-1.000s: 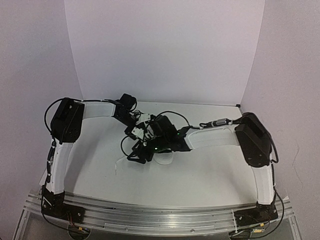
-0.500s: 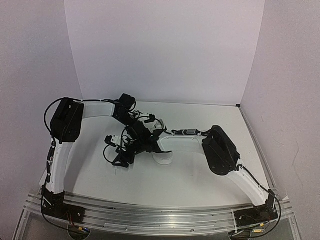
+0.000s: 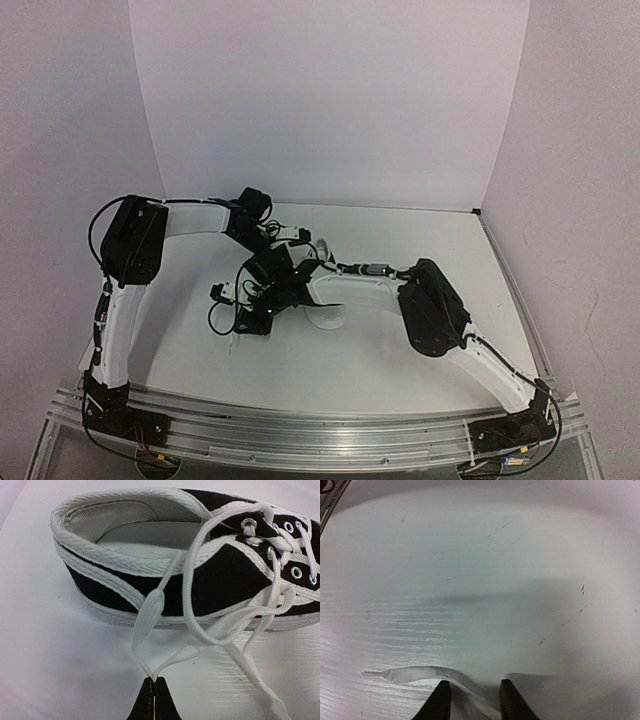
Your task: Tie the shoes
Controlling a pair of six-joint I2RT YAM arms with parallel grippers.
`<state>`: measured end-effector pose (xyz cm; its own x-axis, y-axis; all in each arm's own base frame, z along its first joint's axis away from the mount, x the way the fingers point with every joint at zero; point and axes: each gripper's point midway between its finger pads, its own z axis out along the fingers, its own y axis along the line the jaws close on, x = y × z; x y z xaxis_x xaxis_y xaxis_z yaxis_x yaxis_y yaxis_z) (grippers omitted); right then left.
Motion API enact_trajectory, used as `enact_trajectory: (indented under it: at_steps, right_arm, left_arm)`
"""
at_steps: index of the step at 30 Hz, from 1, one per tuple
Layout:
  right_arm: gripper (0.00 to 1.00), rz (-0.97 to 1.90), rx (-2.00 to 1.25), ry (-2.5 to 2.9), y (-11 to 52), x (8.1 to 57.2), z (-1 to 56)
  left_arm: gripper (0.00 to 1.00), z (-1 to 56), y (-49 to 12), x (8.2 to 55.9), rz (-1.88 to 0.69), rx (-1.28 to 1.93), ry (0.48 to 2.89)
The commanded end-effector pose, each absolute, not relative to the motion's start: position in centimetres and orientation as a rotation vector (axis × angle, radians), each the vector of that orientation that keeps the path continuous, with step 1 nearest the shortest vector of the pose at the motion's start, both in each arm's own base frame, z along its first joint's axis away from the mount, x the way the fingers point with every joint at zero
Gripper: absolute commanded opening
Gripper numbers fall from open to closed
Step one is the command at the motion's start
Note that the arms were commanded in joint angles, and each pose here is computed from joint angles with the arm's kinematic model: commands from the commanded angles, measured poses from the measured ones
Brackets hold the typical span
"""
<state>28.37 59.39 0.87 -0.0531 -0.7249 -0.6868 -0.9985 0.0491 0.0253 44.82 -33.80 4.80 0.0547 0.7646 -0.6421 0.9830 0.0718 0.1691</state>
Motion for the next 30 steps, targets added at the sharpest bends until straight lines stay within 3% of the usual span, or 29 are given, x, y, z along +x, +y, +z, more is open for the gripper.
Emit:
enact_trajectory:
  at_steps: [1, 3, 5, 9, 13, 18, 30]
  right_arm:
    - [0.2, 0.539, -1.892, 1.977, 55.7, 25.4, -4.7]
    - [0.07, 0.508, -1.889, 1.995, 55.1, 25.3, -4.6]
    - [0.0, 0.508, -1.845, 2.008, 55.1, 25.5, -3.1]
    - [0.0, 0.663, -1.65, 1.987, 56.9, 26.1, 4.1]
    - [0.0, 0.864, -1.257, 1.938, 56.0, 29.1, 13.1]
    - [0.0, 0.969, -0.779, 1.962, 48.0, 33.2, 19.6]
    - [0.0, 0.755, -0.002, 2.046, 26.2, 39.0, 18.9]
  left_arm:
    - [0.0, 8.0, -34.2, 45.3, -0.451, 1.724, 1.699]
    - [0.0, 8.0, -34.1, 45.3, -0.448, 1.722, 1.702]
    - [0.0, 8.1, -34.1, 45.5, -0.446, 1.715, 1.712]
    - [0.0, 8.4, -33.9, 45.6, -0.441, 1.694, 1.749]
    - [0.0, 8.9, -33.6, 45.4, -0.451, 1.664, 1.795]
    - [0.0, 9.3, -33.1, 44.9, -0.448, 1.636, 1.848]
    - [0.0, 9.8, -28.4, 44.9, -0.233, 1.595, 1.982]
